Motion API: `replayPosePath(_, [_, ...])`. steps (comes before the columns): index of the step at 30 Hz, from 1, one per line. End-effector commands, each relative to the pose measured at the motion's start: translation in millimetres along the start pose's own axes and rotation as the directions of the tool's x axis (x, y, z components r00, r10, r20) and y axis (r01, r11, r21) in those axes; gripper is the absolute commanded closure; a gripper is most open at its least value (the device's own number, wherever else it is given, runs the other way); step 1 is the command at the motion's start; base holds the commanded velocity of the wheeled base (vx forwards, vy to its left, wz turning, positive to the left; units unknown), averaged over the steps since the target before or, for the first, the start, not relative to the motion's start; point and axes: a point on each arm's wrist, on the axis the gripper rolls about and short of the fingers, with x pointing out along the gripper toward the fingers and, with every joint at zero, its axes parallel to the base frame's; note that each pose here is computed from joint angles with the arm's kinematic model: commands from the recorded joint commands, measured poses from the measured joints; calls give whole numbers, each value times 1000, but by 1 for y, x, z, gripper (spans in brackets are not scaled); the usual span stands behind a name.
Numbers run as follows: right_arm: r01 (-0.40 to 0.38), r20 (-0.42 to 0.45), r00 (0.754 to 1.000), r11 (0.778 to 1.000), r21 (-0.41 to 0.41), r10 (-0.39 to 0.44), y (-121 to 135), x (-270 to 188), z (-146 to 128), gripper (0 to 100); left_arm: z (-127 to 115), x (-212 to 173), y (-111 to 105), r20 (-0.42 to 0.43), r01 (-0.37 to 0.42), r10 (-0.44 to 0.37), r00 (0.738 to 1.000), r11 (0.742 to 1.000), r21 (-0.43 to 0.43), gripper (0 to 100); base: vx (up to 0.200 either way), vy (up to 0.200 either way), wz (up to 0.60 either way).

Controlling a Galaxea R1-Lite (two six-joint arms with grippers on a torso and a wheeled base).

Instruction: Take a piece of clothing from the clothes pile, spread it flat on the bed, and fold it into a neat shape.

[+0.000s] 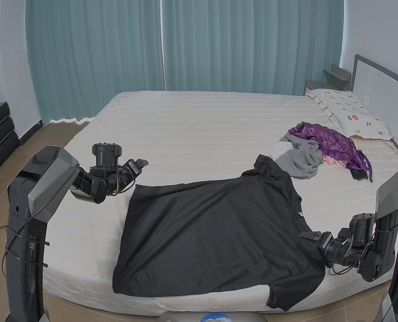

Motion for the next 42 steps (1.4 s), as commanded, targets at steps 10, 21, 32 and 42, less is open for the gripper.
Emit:
replayPosePath(10, [-6, -2, 1000, 1000, -4, 6, 1, -1, -1, 0, -25, 57, 27, -32, -23, 24, 999, 999, 34, 0, 0, 0, 0])
replayPosePath(21, [-3, 0, 1000, 1000, -5, 3, 0, -1, -1, 0, -30, 74, 39, -10, -27, 27, 1000, 998, 58, 0, 0, 0, 0])
replayPosePath(32, [-3, -4, 1000, 1000, -10, 3, 1, 0, -3, 0, -22, 80, 45, 54, -54, 51, 997, 997, 51, 0, 0, 0, 0])
replayPosePath(42, [-2, -5, 1000, 1000, -8, 2, 1, 0, -3, 0, -26, 81, 47, 16, -90, 89, 996, 995, 50, 0, 0, 0, 0])
